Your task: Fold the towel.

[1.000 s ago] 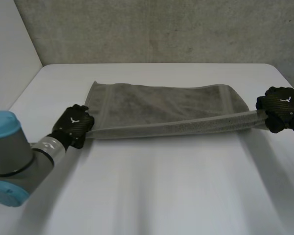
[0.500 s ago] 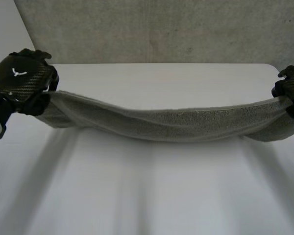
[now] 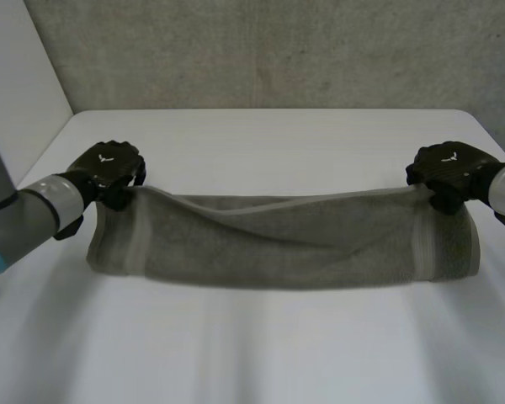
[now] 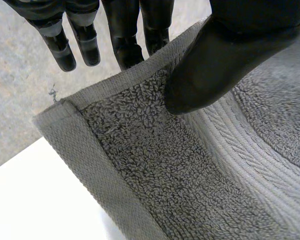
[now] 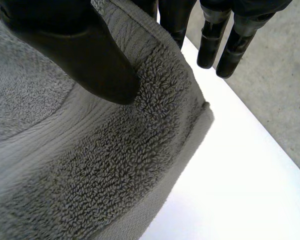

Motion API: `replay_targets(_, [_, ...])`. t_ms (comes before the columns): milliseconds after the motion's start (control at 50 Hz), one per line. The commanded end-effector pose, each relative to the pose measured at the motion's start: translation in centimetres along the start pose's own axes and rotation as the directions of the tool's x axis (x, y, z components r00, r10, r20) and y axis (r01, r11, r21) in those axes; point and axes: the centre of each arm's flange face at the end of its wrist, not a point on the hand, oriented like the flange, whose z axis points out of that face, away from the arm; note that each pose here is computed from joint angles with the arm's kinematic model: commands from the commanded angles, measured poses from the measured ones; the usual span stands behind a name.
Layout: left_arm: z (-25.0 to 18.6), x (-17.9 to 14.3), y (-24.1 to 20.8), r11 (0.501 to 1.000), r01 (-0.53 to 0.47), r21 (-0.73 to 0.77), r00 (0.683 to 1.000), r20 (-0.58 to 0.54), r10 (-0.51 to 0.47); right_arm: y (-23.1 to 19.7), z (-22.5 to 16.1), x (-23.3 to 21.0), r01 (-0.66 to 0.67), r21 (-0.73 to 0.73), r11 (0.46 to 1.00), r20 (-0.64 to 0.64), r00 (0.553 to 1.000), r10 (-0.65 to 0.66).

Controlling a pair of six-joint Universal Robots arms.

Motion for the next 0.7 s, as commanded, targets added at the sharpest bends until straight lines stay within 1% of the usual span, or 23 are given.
replay_targets(20, [2.6, 0.0, 1.3, 1.000, -0.003, -0.009, 1.000, -0.003, 0.003, 1.1, 3.4, 0.6, -0.052, 0.000, 0.999, -0.020, 0.998, 0.052])
replay_targets(120, [4.3, 0.2, 2.0, 1.000, -0.018, 0.013, 1.000, -0.003, 0.018, 1.6, 6.0, 0.1, -0.014, 0.002, 1.000, -0.079, 0.997, 0.014])
replay_targets(180, [4.7, 0.1, 2.2, 0.999, -0.024, 0.022, 1.000, 0.008, 0.024, 2.0, 7.1, -0.1, -0.003, 0.016, 1.000, -0.090, 0.996, 0.004])
replay_targets(340, [6.4, 0.5, 2.8, 0.994, -0.058, 0.087, 0.998, 0.036, 0.055, 2.2, 8.8, -0.7, 0.029, 0.071, 0.997, -0.118, 0.993, -0.020])
replay_targets(460, [6.8, 0.7, 3.2, 0.994, -0.063, 0.092, 0.997, 0.045, 0.059, 2.8, 9.5, -0.8, 0.033, 0.071, 0.997, -0.131, 0.991, -0.024])
replay_targets(560, [6.9, 0.7, 3.8, 0.996, -0.061, 0.067, 0.996, 0.074, 0.056, 3.4, 9.6, -0.5, 0.027, 0.038, 0.999, -0.168, 0.986, -0.020])
replay_targets(700, [6.7, 0.3, 3.4, 0.996, -0.063, 0.062, 0.993, 0.106, 0.056, 2.8, 9.5, 0.2, 0.041, 0.057, 0.998, -0.215, 0.976, -0.027])
